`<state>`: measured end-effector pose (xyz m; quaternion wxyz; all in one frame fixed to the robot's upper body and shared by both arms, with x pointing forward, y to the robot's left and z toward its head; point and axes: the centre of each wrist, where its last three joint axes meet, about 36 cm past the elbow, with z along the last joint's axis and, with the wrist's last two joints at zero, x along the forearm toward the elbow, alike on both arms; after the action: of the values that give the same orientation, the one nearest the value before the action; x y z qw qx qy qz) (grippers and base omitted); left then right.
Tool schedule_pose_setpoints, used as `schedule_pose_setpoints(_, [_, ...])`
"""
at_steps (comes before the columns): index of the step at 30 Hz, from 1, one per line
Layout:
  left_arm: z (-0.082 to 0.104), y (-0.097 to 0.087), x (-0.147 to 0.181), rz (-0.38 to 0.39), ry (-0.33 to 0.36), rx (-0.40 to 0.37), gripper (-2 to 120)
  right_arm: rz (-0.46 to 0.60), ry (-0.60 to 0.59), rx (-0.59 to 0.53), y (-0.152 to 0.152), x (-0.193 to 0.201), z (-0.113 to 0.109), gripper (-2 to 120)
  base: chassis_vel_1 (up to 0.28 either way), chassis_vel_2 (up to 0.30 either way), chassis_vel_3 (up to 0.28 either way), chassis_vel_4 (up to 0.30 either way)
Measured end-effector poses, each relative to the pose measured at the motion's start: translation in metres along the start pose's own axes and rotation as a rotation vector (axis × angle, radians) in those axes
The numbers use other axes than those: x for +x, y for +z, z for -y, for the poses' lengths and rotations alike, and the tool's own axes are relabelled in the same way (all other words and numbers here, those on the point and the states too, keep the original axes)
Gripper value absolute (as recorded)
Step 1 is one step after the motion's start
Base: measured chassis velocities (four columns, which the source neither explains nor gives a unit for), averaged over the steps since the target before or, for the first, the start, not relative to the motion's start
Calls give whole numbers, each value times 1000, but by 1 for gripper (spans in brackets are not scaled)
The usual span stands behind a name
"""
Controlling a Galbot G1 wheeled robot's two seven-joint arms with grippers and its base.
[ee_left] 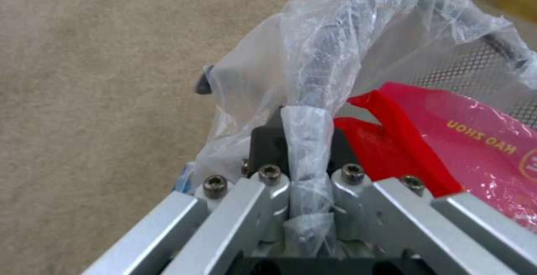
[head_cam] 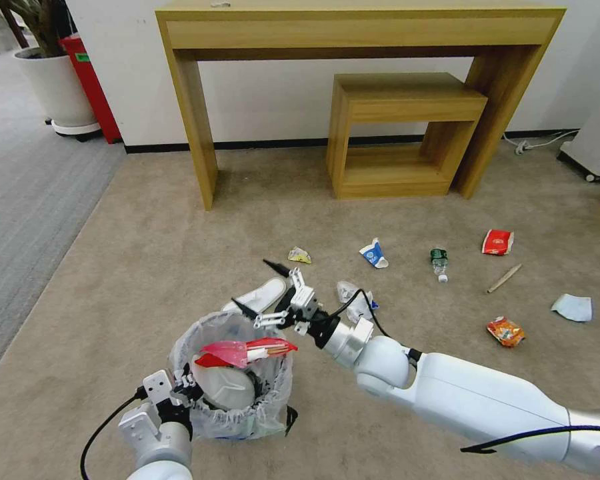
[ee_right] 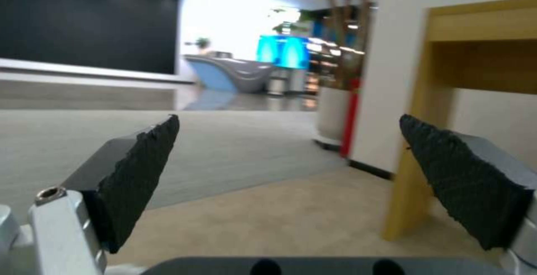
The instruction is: Pick up the trash bin and place the garbage on the floor into it.
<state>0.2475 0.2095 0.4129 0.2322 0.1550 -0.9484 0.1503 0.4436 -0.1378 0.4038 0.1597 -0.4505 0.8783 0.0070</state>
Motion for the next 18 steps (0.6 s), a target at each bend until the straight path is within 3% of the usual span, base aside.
schedule_pose_setpoints(4, [-7, -2, -2, 5, -1, -11, 3, -35, 142, 8, -14, 8, 14, 100, 0, 0, 0, 0])
schedule_pose_setpoints(6, [-13, -6, -3, 2, -4, -22, 3, -76, 271, 31, -26, 21, 30, 100, 0, 0, 0, 0])
schedule_pose_setpoints(10, [-20, -13, -4, -5, -9, -38, 3, -112, 413, 76, -37, 45, 55, 100, 0, 0, 0, 0])
schedule_pose_setpoints(14, [-22, -15, -4, -2, -5, -43, 3, -138, 485, 109, -40, 72, 68, 100, 0, 0, 0, 0])
schedule_pose_setpoints(18, [-17, -14, -2, -3, 7, -36, 3, -143, 485, 110, -37, 79, 65, 100, 0, 0, 0, 0])
